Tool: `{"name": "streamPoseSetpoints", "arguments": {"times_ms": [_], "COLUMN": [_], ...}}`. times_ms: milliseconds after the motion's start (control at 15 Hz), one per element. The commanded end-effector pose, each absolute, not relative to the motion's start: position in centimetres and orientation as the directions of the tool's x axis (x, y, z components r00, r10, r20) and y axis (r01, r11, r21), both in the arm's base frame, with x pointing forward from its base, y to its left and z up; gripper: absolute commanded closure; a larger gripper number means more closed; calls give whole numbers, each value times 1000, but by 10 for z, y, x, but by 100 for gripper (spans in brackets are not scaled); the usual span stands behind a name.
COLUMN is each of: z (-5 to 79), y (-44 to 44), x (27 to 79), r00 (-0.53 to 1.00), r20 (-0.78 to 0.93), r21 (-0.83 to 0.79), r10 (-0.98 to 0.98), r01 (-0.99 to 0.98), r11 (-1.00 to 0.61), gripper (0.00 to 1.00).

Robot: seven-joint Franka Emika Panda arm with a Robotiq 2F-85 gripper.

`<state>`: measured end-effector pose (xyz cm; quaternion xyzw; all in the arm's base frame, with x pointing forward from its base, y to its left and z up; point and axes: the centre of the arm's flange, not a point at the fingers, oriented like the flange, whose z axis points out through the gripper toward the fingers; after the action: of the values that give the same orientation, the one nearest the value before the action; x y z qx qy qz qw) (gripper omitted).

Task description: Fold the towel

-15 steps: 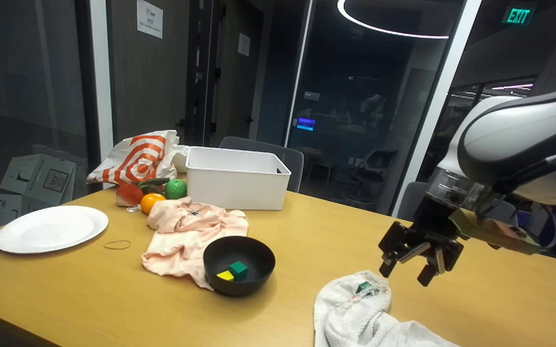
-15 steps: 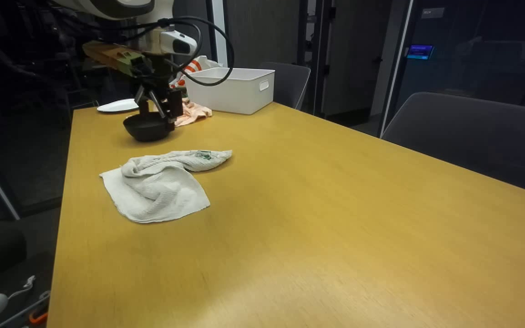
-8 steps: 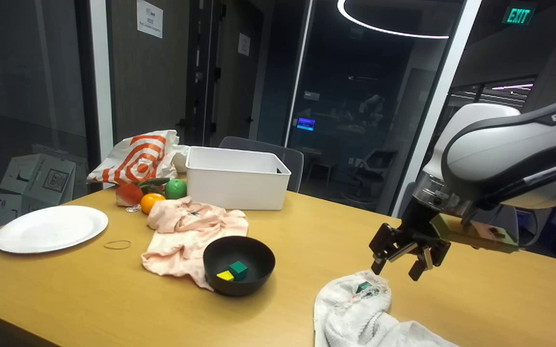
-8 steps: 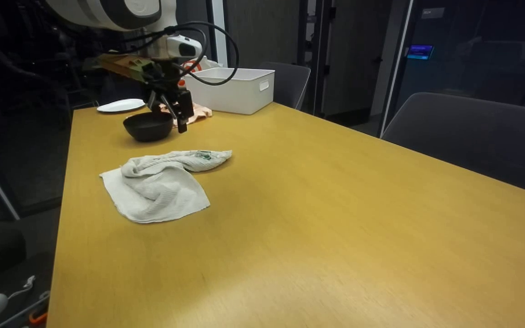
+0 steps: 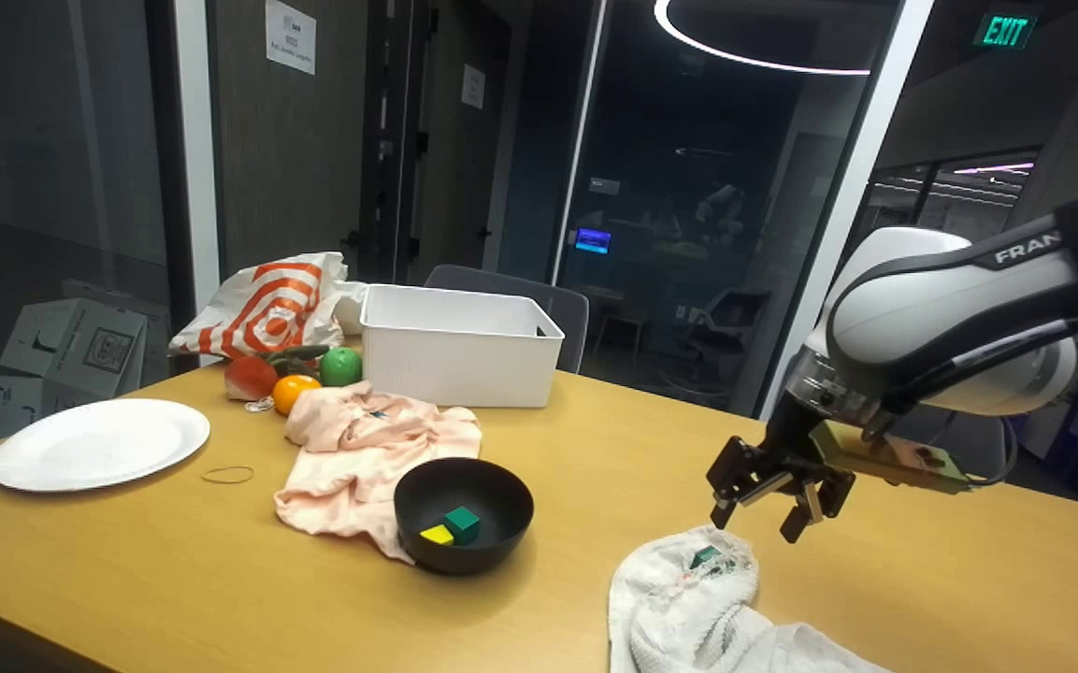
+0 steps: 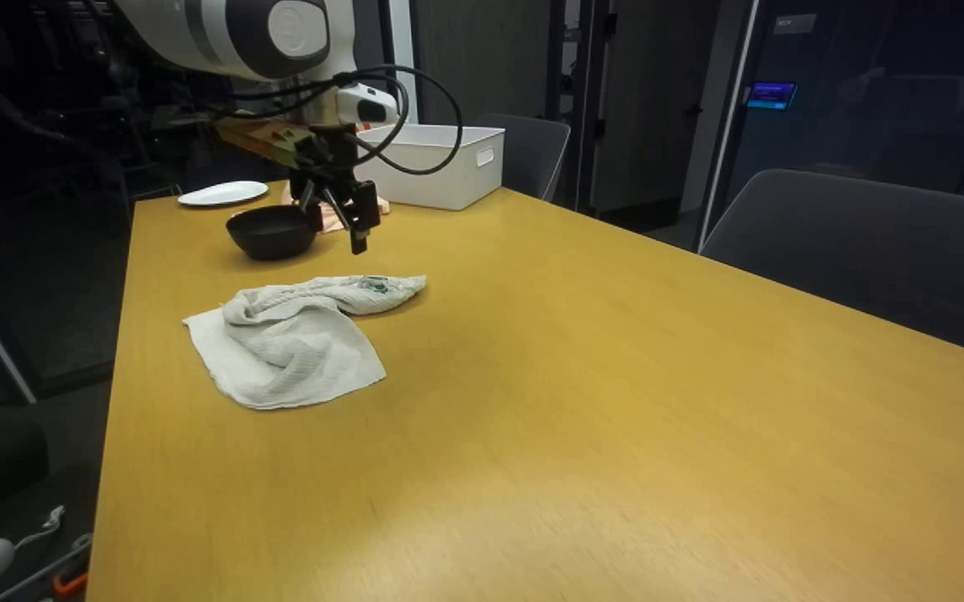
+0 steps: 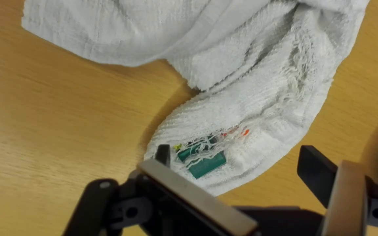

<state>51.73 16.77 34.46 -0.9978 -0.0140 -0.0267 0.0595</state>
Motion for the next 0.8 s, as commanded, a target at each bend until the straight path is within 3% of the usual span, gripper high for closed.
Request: {"name": "streamPoseSetpoints", "arguments": {"times_ms": [0, 733], "z": [327, 269], "y": [163, 142], "x": [572, 644], "r00": [996, 983], "r20": [84, 43], "r21": [-115, -55], "r10": [-20, -180], "r01": [-11, -178], "r11": [-993, -982], "gripper": [0, 0]}}
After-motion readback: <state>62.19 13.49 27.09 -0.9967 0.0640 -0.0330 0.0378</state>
